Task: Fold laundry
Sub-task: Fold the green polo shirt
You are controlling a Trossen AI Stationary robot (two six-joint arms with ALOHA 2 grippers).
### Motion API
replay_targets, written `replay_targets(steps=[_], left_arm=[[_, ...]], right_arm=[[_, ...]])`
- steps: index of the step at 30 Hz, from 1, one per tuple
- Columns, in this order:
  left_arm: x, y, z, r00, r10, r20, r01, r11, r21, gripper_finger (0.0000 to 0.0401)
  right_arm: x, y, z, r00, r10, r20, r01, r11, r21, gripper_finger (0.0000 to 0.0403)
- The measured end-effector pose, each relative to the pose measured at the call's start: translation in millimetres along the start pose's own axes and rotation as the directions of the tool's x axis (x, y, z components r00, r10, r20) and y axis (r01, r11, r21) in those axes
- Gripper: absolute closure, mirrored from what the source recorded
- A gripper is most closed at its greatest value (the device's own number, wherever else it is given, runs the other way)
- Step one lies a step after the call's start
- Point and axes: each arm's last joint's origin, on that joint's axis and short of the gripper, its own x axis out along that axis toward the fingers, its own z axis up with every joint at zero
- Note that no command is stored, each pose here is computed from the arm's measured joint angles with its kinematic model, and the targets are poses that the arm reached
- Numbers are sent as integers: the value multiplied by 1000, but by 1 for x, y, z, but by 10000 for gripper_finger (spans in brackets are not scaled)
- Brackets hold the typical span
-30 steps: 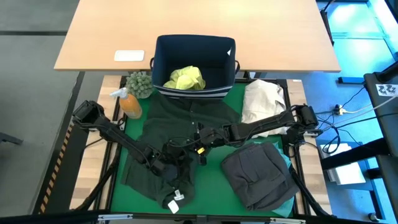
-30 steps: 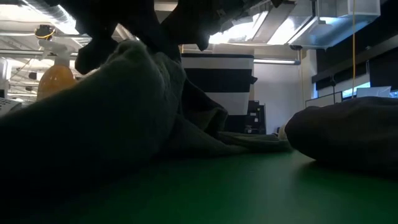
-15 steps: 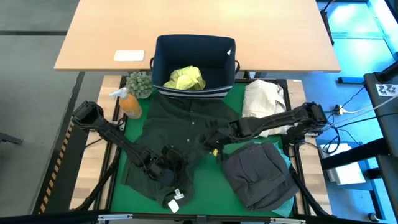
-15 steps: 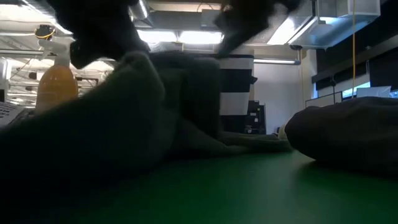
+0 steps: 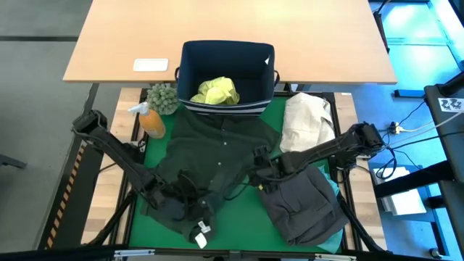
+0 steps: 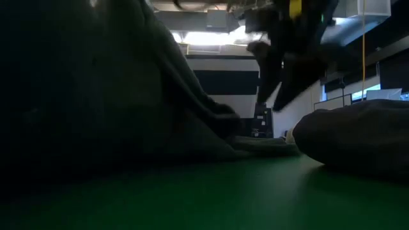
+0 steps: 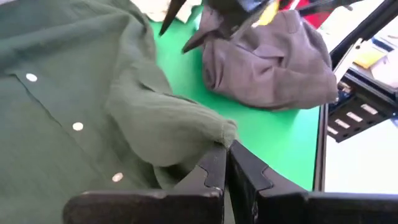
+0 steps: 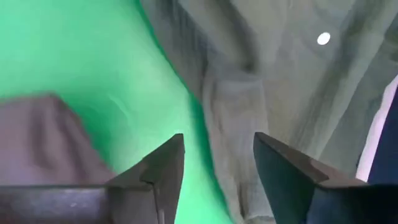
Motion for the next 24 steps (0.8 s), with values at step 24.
replay_targets(steps=[24], left_arm=[[-6, -2, -4, 999, -21, -26, 21, 1000, 8, 401]], right_arm=[[69, -33, -80, 968, -18, -250, 11, 999, -32, 264]])
